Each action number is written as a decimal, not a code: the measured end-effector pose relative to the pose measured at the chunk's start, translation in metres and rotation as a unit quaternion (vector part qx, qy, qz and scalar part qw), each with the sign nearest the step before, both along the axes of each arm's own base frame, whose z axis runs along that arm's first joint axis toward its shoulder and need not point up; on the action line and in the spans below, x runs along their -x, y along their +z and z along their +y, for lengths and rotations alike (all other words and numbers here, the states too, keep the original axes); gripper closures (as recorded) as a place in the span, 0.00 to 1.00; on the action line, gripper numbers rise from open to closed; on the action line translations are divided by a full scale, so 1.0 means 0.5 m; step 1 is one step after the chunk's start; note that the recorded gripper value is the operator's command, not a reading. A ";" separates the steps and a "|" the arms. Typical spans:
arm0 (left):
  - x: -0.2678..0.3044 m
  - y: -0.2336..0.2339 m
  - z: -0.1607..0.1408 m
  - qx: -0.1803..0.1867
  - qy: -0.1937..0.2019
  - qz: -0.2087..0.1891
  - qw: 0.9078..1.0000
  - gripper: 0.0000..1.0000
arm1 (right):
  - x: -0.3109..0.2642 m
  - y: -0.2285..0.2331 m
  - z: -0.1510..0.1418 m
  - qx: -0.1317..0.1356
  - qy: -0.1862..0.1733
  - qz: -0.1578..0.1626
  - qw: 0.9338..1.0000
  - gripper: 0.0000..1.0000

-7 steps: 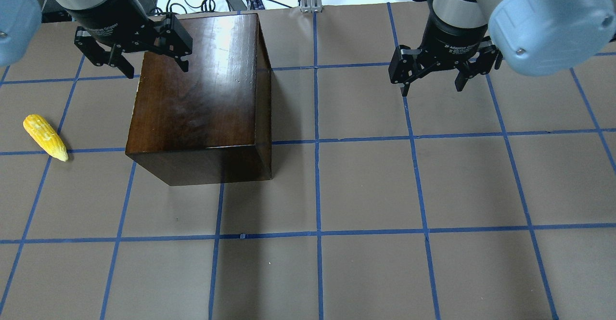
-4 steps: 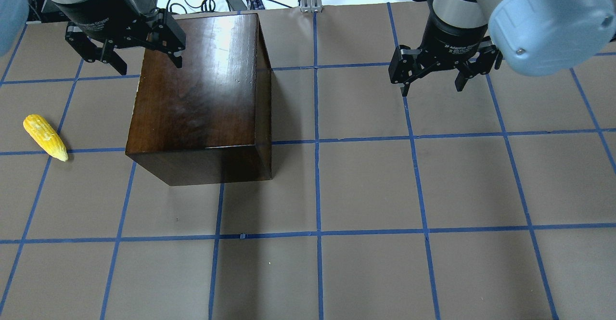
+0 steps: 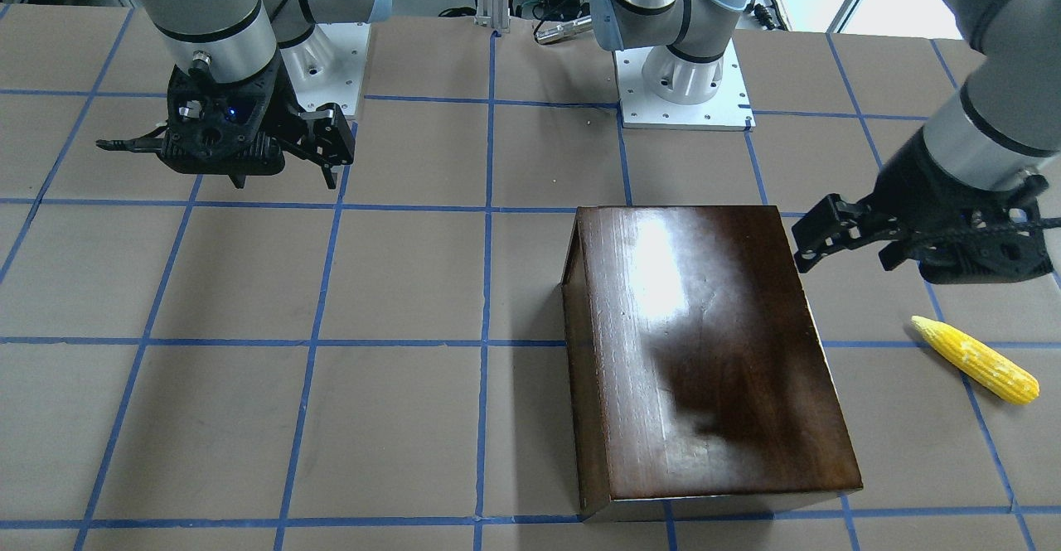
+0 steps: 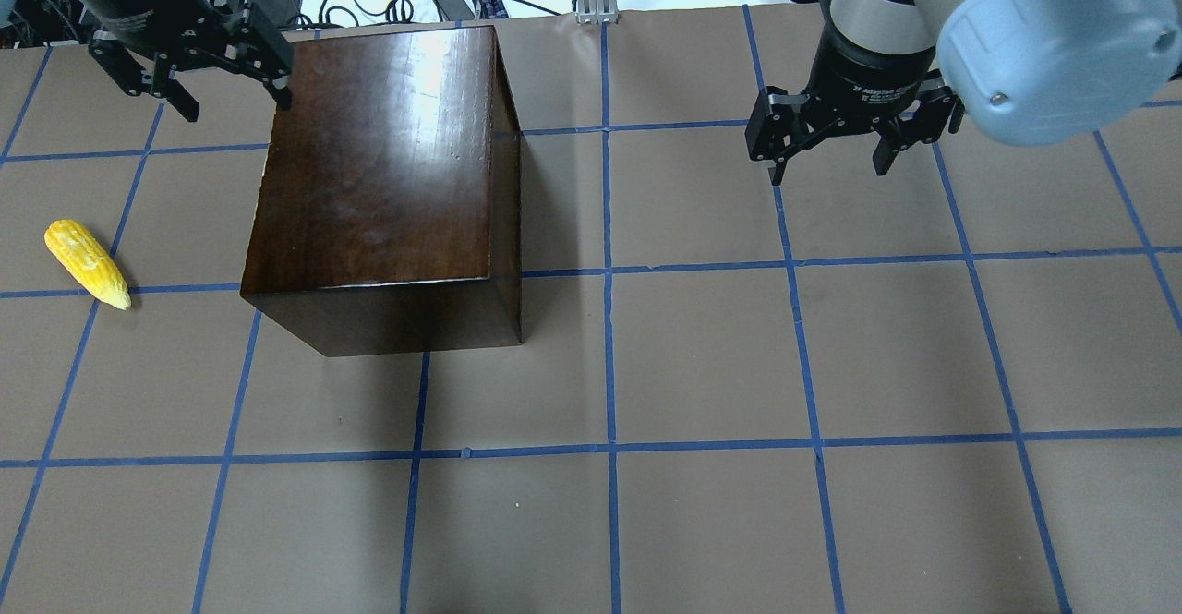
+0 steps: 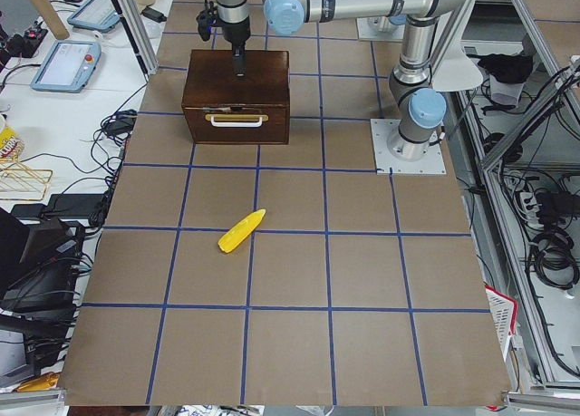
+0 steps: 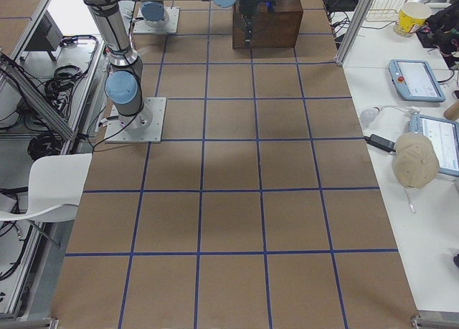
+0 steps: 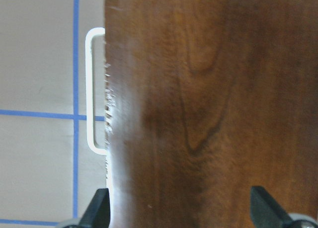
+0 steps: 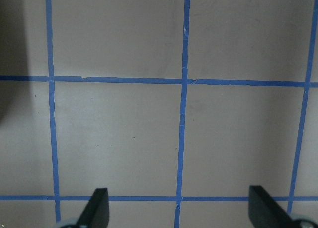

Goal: Open drawer and put corn inside
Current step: 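Move the left gripper down beside the cabinet toward the white drawer handle, then close the left gripper on the white drawer handle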

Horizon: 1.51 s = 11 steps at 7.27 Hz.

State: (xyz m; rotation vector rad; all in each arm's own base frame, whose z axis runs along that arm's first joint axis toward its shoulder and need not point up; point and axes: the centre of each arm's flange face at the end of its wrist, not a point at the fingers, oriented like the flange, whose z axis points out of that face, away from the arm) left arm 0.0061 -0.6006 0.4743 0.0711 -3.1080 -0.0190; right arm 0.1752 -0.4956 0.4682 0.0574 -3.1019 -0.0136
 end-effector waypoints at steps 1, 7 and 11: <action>-0.063 -0.028 -0.019 -0.007 -0.007 0.003 1.000 0.00 | 0.000 0.000 0.000 0.000 0.000 0.000 1.000 0.00; -0.244 -0.236 -0.054 -0.010 -0.032 0.082 0.996 0.00 | 0.000 0.000 0.000 0.000 0.000 0.000 1.000 0.00; -0.261 -0.299 -0.053 -0.010 -0.029 0.130 0.991 0.00 | 0.000 0.000 0.000 0.000 0.000 0.000 1.000 0.00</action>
